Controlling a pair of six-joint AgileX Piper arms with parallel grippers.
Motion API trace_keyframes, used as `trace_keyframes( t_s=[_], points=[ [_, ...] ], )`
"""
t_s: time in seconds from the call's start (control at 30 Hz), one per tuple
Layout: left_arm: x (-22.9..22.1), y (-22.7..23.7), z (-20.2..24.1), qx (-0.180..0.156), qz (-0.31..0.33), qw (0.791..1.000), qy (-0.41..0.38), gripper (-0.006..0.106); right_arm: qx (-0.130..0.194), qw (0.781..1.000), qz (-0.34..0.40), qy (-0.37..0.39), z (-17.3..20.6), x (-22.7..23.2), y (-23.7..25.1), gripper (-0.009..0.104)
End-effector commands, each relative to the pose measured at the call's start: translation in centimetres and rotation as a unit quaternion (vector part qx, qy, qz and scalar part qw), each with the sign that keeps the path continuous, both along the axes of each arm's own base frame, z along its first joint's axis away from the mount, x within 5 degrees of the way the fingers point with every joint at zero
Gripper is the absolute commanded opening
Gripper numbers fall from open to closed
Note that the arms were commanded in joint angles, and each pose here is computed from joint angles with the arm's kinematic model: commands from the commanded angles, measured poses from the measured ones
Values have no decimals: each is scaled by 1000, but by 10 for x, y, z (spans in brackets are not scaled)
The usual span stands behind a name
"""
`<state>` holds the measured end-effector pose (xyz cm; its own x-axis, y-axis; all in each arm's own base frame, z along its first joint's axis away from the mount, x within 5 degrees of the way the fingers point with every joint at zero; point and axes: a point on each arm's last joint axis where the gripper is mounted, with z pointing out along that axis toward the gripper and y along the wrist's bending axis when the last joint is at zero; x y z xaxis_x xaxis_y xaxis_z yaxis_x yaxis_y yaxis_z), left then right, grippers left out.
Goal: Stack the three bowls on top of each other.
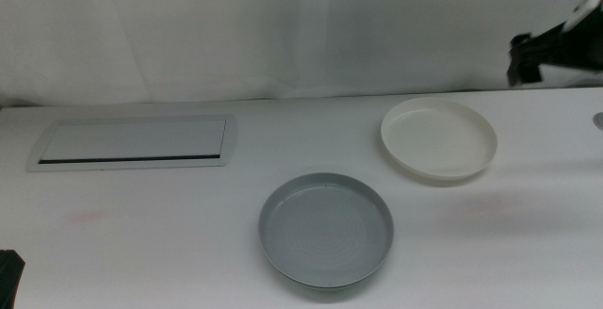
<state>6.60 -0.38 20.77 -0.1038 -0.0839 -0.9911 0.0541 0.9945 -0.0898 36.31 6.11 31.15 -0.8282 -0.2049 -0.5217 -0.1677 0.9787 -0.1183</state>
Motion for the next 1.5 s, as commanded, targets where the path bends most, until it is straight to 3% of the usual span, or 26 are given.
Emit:
trace_keyframes(
  t_s=[0.0, 0.27, 0.47, 0.8, 1.03, 1.17, 1.27, 1.33, 1.37, 1.47],
  points=[
    [0, 0, 2, -8, 3, 1000, -5, -3, 4, 1000, -4, 0, -17, 14, 1, 102],
    [0, 0, 2, -8, 3, 1000, -5, -3, 17, 999, -13, 50, -77, 48, 10, 102],
    [0, 0, 2, -8, 3, 1000, -5, -3, 24, 996, -19, 80, -101, 70, 16, 101],
    [0, 0, 2, -8, 3, 1000, -5, -3, 21, 988, -37, 148, -153, 78, 19, 100],
    [0, 0, 2, -8, 3, 1000, -5, -3, 19, 986, -37, 160, -167, 79, 19, 96],
    [0, 0, 2, -8, 3, 1000, -5, -3, 16, 984, -38, 171, -173, 79, 19, 75],
    [0, 0, 2, -8, 3, 1000, -5, -3, 13, 983, -38, 180, -177, 78, 19, 40],
    [0, 0, 2, -8, 3, 1000, -5, -3, 12, 982, -37, 182, -177, 77, 18, 6],
    [0, 0, 2, -8, 3, 1000, -5, -3, 12, 982, -37, 182, -177, 77, 18, -2],
    [0, 0, 2, -8, 3, 1000, -5, -3, 13, 983, -37, 181, -177, 78, 19, -3]
  ],
)
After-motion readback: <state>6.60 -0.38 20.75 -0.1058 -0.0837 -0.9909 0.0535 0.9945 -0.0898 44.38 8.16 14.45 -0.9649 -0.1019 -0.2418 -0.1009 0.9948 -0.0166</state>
